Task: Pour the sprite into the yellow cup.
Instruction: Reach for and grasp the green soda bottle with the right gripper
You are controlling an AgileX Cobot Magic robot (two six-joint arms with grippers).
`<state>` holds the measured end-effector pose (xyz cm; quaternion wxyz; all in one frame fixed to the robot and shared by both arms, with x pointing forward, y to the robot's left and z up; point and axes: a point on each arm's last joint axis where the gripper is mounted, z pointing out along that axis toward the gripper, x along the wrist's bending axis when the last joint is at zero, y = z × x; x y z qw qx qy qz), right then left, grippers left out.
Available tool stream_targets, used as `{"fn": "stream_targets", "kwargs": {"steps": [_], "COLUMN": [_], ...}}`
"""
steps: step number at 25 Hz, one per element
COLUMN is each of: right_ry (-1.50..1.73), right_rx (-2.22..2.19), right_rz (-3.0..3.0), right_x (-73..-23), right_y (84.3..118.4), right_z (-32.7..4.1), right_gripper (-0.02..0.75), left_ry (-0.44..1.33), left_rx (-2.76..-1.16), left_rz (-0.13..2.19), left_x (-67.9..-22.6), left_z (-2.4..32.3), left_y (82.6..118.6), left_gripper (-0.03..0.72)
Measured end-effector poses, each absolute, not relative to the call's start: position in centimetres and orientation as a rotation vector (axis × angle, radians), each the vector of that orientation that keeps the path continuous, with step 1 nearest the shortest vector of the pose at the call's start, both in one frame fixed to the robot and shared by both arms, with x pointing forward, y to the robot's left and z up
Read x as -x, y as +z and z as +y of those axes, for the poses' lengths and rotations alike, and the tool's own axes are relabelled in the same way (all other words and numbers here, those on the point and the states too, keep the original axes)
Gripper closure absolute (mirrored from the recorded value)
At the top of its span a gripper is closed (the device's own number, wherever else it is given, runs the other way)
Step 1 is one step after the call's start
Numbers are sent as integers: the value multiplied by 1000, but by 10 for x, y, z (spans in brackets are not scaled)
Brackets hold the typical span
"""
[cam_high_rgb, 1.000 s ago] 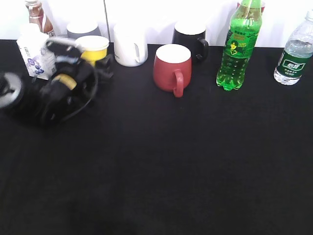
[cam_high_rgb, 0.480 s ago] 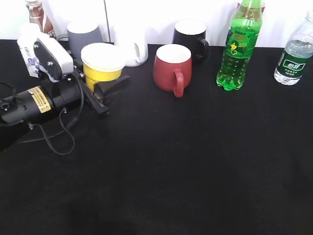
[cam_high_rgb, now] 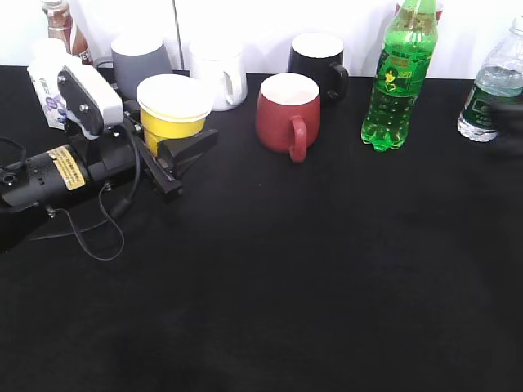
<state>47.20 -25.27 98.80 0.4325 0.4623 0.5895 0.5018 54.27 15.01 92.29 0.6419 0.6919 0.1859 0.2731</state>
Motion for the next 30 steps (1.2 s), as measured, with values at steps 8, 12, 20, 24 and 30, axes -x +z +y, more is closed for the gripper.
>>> {"fn": "stream_targets", "kwargs": {"steps": [8, 12, 20, 24, 30], "right_ry": [1254, 1247, 1204, 1191, 1196], "right_rx": [-1283, -1292, -1319, -1328, -1310], "right_rz": [1352, 1339, 1269, 1255, 1263], "right_x": [-530, -560, -596, -611, -626], "right_y": [943, 928, 912, 902, 892], "right_z": [-199, -187, -178, -177, -173], "right_gripper": [67, 66, 66, 66, 85], "left_ry": [622, 622, 622, 622, 622], "left_rx": [-1577, -1577, -1577, -1577, -1577], "left_rz": [424, 424, 424, 424, 424], "left_x": [-543, -543, -543, -543, -543], "left_z": [150, 150, 150, 150, 150], "left_y": [923, 923, 923, 923, 923], "left_gripper": [246, 246, 246, 246, 246]}}
